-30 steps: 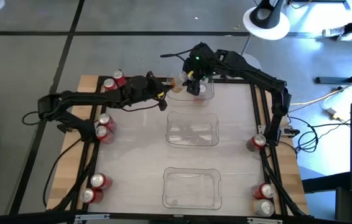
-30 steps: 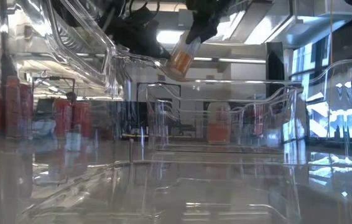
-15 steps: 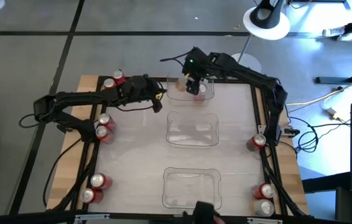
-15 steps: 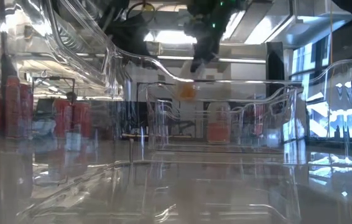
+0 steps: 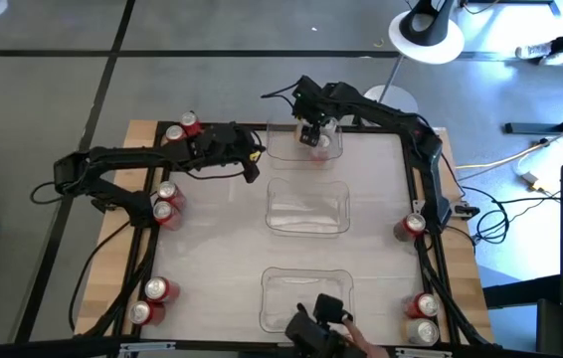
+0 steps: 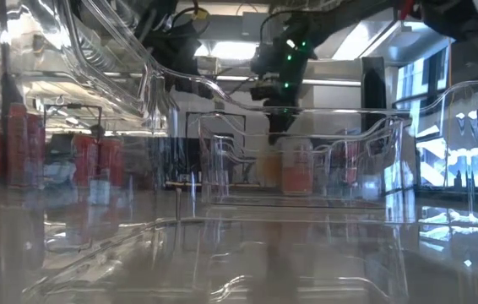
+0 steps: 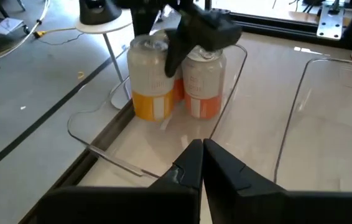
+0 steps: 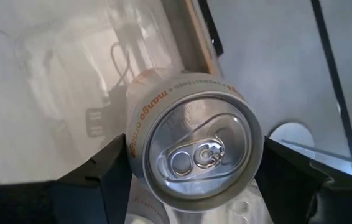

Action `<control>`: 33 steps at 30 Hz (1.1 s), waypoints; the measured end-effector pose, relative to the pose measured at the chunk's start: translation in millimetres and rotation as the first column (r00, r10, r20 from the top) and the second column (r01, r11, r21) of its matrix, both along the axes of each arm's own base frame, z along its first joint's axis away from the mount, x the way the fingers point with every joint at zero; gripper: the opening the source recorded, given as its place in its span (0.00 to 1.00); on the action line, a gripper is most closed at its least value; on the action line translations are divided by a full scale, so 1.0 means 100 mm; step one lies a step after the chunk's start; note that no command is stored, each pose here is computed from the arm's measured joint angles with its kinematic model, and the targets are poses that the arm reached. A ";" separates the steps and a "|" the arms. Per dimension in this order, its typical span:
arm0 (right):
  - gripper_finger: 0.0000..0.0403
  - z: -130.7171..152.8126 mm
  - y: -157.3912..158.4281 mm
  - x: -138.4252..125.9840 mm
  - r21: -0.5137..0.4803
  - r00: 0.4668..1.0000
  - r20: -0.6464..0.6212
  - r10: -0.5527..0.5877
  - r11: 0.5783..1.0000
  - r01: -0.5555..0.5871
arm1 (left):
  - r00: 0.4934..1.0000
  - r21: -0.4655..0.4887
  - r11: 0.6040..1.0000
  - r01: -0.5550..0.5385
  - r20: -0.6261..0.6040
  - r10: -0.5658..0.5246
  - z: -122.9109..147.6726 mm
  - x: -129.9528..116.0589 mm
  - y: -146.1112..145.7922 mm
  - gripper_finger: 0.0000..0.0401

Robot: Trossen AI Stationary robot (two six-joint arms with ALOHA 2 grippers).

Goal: Sort soda cans
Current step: Put the top yellow white soda can into the top transparent bin

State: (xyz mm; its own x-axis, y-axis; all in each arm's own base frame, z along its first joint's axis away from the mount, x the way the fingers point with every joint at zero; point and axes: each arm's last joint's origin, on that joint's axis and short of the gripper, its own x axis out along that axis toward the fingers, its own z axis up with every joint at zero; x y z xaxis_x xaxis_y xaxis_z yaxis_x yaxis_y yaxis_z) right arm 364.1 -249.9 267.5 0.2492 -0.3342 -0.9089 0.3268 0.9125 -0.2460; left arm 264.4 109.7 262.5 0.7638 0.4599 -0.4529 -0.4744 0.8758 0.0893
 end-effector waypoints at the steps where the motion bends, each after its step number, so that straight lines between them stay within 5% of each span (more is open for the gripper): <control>1: 0.66 -0.03 0.00 0.01 0.005 1.000 -0.009 0.000 1.000 0.000 | 1.000 0.001 1.000 0.000 0.003 0.000 0.00 0.00 0.00 0.01; 14: 0.67 -0.25 -0.06 0.07 0.047 0.999 -0.036 -0.004 0.999 0.005 | 1.000 0.007 1.000 0.003 0.002 -0.003 0.01 0.00 0.00 0.01; 25: 0.85 -0.28 -0.08 0.10 0.044 1.000 -0.015 -0.003 0.999 0.004 | 1.000 0.008 1.000 0.003 0.003 -0.003 0.01 0.00 0.00 0.01; 33: 0.88 -0.29 -0.07 0.10 0.046 1.000 -0.022 0.003 0.999 -0.002 | 1.000 0.008 1.000 0.003 0.003 -0.003 0.00 0.00 0.00 0.01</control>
